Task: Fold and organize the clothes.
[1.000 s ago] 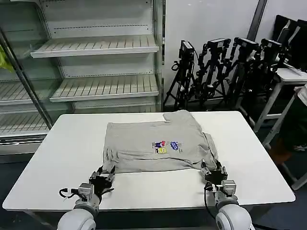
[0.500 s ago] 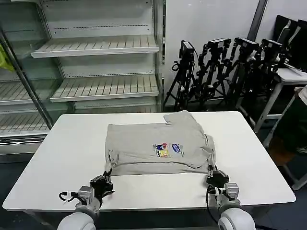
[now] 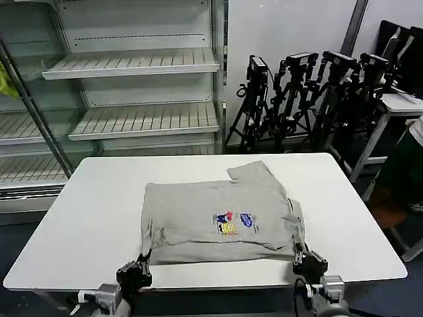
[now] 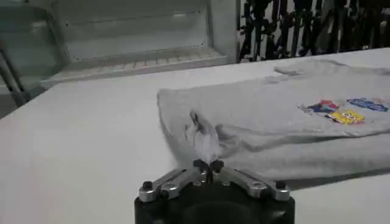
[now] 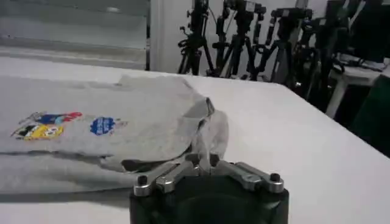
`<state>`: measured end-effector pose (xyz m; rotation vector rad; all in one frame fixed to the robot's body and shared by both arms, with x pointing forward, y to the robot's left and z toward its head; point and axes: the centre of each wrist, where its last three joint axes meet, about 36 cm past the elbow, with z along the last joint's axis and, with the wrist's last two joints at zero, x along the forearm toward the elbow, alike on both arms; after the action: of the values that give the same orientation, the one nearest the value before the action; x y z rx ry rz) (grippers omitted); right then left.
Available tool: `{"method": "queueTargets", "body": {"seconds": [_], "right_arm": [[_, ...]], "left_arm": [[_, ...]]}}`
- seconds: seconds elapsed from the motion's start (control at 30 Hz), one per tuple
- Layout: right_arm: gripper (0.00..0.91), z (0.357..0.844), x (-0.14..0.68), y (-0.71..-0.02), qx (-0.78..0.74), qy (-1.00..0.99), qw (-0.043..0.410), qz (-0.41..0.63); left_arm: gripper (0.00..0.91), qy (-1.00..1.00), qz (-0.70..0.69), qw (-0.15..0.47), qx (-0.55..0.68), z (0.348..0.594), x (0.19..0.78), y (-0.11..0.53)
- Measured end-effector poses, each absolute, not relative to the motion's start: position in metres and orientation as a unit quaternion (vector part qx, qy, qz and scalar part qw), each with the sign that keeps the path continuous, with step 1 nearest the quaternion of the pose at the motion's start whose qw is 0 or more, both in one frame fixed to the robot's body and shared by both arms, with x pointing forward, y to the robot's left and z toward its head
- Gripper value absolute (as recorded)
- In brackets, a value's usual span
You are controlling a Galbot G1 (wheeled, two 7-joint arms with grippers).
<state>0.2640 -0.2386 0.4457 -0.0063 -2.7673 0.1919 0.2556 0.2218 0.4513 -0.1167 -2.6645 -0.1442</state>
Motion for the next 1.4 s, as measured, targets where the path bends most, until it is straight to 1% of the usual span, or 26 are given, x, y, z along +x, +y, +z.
{"method": "queueTargets", "body": {"seconds": [0.3,0.53,0.73,0.83,1.03,1.4], "right_arm": [[0.907,0.462,0.256,-0.238,-0.007,-0.984,0.163,0.075],[0.907,0.469,0.27,-0.237,-0.008,-0.987,0.139,0.075],[0.907,0.473,0.308,-0.236,-0.01,-0.991,0.118,0.067],[0.907,0.475,0.337,-0.234,-0.012,-0.992,0.112,0.056],[0.907,0.475,0.404,-0.226,-0.009,-0.992,0.115,0.044],[0.907,0.478,0.524,-0.198,0.002,-0.99,0.135,0.052]], "left_arm": [[0.907,-0.965,-0.069,0.249,-0.039,0.462,0.234,0.224],[0.907,-0.97,-0.083,0.227,-0.03,0.476,0.238,0.234],[0.907,-0.976,-0.084,0.202,-0.024,0.486,0.253,0.244],[0.907,-0.977,-0.083,0.196,-0.026,0.487,0.265,0.249],[0.907,-0.979,-0.067,0.191,-0.033,0.486,0.303,0.256],[0.907,-0.978,-0.055,0.197,-0.033,0.471,0.399,0.266]]}}
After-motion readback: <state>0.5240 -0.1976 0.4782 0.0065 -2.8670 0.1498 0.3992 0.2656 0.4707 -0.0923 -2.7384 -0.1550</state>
